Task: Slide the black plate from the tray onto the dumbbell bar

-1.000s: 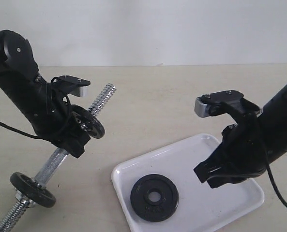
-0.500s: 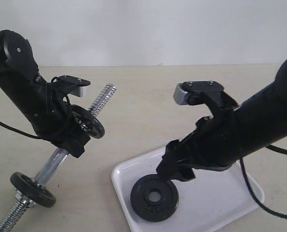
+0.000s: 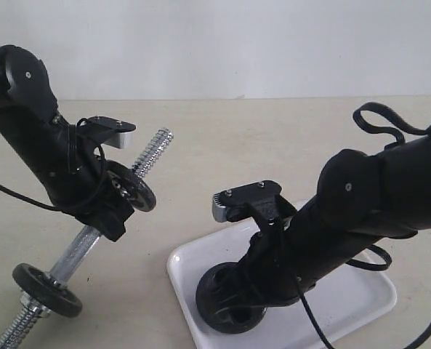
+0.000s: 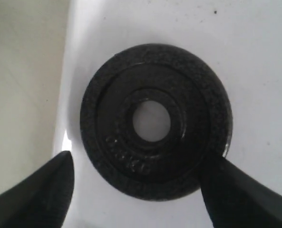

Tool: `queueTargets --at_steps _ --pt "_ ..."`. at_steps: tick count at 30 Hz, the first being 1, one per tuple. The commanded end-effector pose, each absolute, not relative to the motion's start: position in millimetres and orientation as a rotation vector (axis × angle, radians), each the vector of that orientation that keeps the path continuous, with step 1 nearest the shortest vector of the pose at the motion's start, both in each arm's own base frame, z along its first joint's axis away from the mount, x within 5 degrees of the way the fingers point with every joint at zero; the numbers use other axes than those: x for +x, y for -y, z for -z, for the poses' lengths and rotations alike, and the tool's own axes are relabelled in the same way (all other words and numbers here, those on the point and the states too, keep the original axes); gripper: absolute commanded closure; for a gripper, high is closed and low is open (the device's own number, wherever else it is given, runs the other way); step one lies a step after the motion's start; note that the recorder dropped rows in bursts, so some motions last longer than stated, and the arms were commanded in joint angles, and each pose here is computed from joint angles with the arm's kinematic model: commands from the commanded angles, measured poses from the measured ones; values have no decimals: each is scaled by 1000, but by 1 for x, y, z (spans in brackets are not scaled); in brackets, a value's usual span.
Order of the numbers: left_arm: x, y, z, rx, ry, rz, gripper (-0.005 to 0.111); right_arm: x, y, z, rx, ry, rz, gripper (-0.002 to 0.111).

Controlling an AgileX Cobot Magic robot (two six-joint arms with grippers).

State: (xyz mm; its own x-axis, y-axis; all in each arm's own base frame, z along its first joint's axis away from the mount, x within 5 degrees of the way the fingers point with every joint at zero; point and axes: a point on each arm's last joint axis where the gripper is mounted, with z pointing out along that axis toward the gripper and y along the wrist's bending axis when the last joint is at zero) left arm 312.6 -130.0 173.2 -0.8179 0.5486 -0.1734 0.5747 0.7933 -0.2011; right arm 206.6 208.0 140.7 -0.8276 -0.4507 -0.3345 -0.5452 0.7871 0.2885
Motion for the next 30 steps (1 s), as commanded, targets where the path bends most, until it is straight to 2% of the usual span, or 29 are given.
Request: queueTargets --at_steps 1,25,30 --pt "311 136 -200 855 -2804 448 102 212 -208 -140 -780 -2684 -511 39" --pt "311 136 -200 855 -2804 448 102 225 -204 -141 -951 -2498 -322 40" --pt "311 136 -200 855 -2804 448 102 226 -204 -128 -985 -2523 -294 40"
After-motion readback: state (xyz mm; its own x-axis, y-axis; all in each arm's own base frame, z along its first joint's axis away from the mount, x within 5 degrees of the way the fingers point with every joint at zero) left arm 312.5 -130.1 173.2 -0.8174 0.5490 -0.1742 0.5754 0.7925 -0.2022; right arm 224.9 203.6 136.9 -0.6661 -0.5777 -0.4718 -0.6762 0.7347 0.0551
